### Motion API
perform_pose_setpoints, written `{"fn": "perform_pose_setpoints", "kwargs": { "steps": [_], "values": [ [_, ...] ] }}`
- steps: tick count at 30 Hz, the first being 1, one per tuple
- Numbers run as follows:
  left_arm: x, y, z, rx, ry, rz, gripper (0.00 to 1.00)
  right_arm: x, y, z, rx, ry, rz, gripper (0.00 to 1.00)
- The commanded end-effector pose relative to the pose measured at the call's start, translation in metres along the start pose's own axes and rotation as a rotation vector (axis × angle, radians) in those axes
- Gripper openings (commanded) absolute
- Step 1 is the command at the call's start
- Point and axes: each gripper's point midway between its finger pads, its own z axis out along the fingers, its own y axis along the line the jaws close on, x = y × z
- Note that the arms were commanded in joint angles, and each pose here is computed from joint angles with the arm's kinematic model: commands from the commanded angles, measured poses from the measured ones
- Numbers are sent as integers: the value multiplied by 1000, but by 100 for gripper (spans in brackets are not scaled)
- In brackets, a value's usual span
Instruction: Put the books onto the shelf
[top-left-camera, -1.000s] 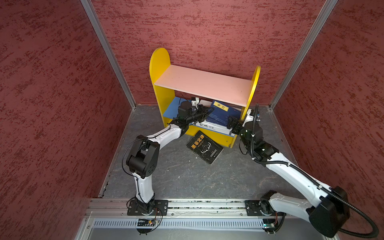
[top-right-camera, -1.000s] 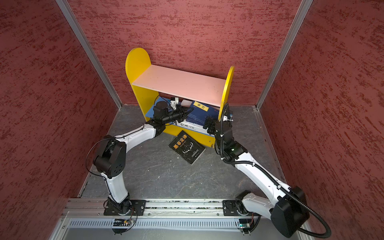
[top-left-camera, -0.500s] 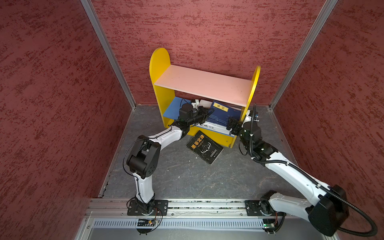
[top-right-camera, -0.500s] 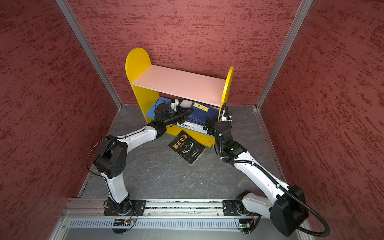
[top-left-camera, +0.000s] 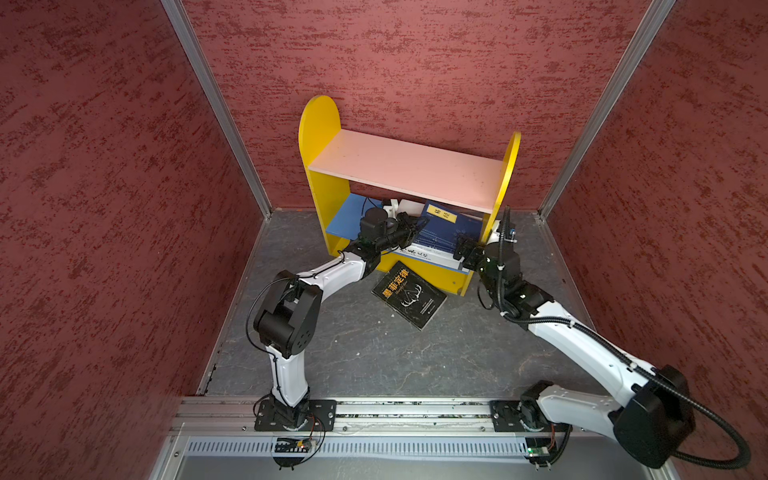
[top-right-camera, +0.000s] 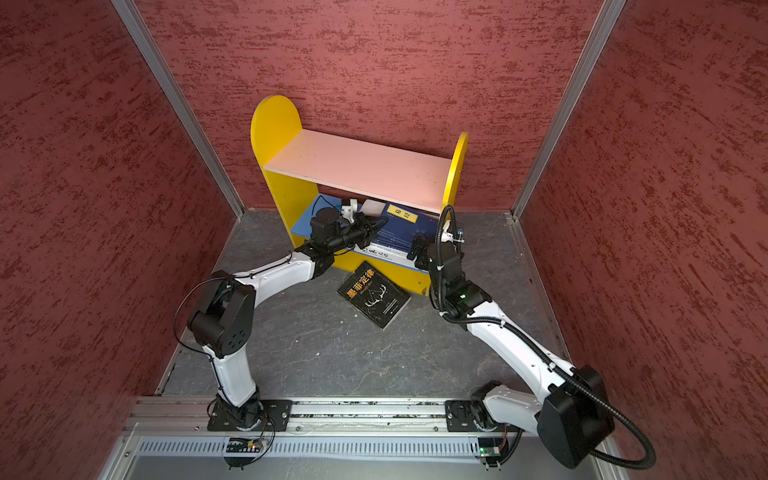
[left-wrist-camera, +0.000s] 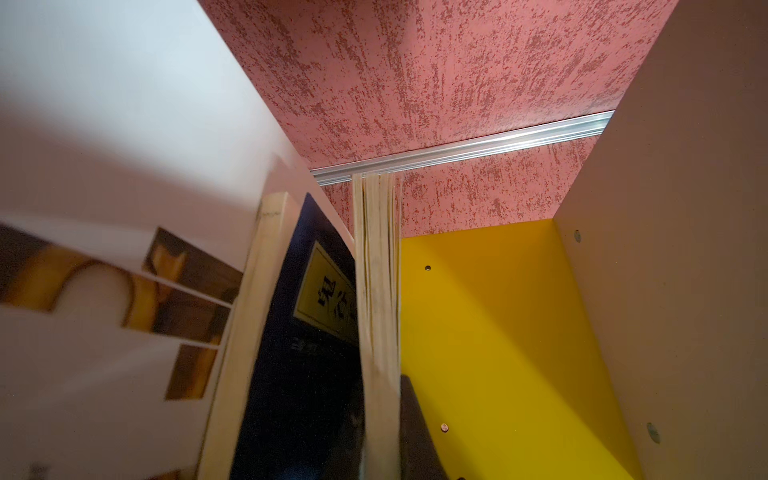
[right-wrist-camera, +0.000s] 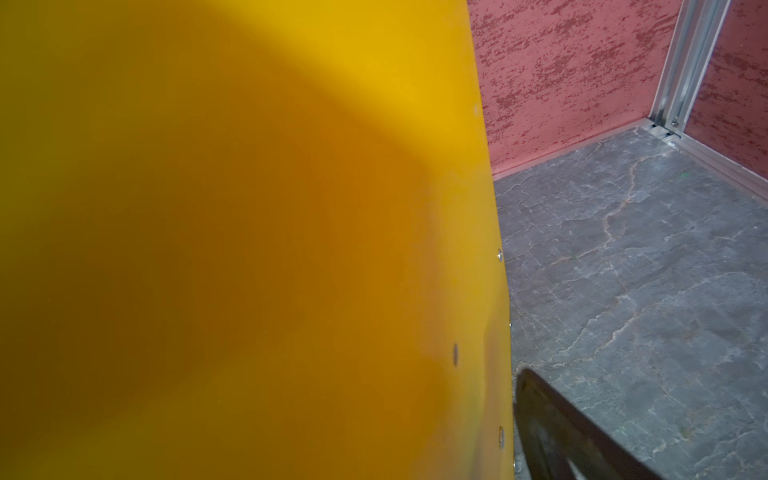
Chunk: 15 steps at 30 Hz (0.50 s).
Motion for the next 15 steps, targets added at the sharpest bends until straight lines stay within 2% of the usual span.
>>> {"fn": "perform_pose_setpoints", "kwargs": {
  "steps": [1,15],
  "values": [
    [18,-11,-1,18,46,28,0,-8,11,-1,-39,-3,-17,99],
    [14,-14,-7,30,60,5,0,-6,10,2,-56,14,21,99]
  ]
}}
